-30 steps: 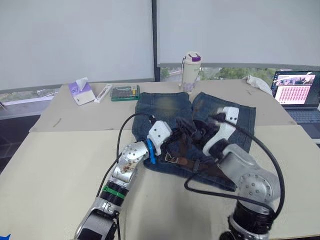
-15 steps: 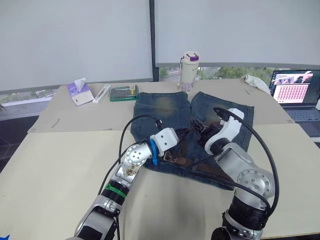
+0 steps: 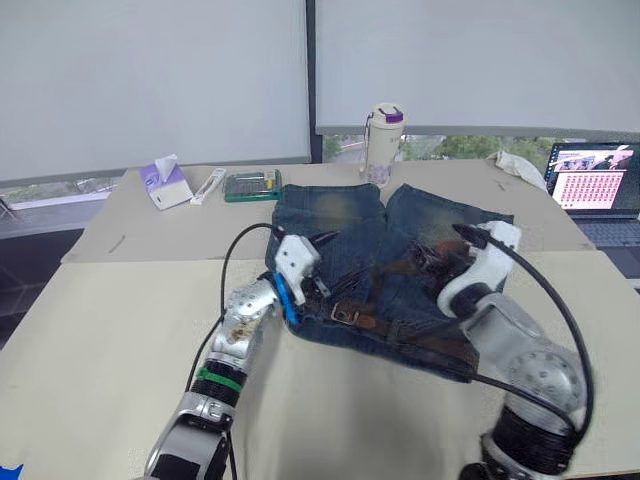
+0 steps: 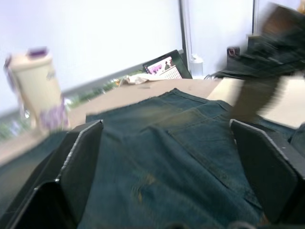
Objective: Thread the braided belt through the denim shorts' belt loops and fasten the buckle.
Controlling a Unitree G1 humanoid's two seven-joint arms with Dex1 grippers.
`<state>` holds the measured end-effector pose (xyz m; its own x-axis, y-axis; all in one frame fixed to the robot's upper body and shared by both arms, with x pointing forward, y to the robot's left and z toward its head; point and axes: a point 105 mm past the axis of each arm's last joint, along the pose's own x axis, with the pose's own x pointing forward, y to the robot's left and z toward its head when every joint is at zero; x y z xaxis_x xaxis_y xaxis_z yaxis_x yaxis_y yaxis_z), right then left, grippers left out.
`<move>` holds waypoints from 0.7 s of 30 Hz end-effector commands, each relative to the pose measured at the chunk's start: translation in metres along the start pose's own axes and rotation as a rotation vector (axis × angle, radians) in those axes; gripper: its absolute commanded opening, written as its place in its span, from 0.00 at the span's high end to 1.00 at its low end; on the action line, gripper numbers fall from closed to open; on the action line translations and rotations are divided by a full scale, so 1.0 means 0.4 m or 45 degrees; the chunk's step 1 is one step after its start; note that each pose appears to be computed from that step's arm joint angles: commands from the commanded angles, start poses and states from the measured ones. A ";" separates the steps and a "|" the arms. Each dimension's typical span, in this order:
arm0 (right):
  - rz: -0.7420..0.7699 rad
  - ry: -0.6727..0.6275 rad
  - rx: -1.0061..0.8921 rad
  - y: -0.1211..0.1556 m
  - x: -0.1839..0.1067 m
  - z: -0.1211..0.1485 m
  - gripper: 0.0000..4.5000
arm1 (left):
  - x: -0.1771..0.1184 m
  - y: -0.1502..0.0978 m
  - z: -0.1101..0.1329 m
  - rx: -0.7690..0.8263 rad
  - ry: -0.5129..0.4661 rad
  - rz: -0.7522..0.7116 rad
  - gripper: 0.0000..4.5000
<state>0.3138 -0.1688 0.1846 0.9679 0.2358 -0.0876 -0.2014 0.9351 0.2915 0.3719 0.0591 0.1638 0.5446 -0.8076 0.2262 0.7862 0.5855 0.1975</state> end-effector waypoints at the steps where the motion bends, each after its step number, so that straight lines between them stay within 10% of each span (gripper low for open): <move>1: 0.107 0.040 -0.153 0.027 -0.018 0.007 1.00 | 0.000 0.016 -0.008 -0.087 0.029 -0.068 0.03; 5: 0.141 0.171 -0.348 0.017 -0.033 -0.016 1.00 | 0.004 0.004 -0.037 -0.127 0.101 -0.166 0.09; 17: 0.090 0.136 -0.434 -0.011 -0.029 0.007 1.00 | -0.028 -0.071 -0.076 -0.198 0.162 -0.455 0.95; 21: 0.081 0.131 -0.441 -0.018 -0.027 0.012 1.00 | -0.034 -0.087 -0.099 -0.167 0.211 -0.486 0.99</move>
<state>0.3042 -0.1793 0.1723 0.9201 0.3027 -0.2485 -0.3160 0.9487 -0.0143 0.3497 0.0468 0.1137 0.2483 -0.9687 0.0055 0.9655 0.2480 0.0791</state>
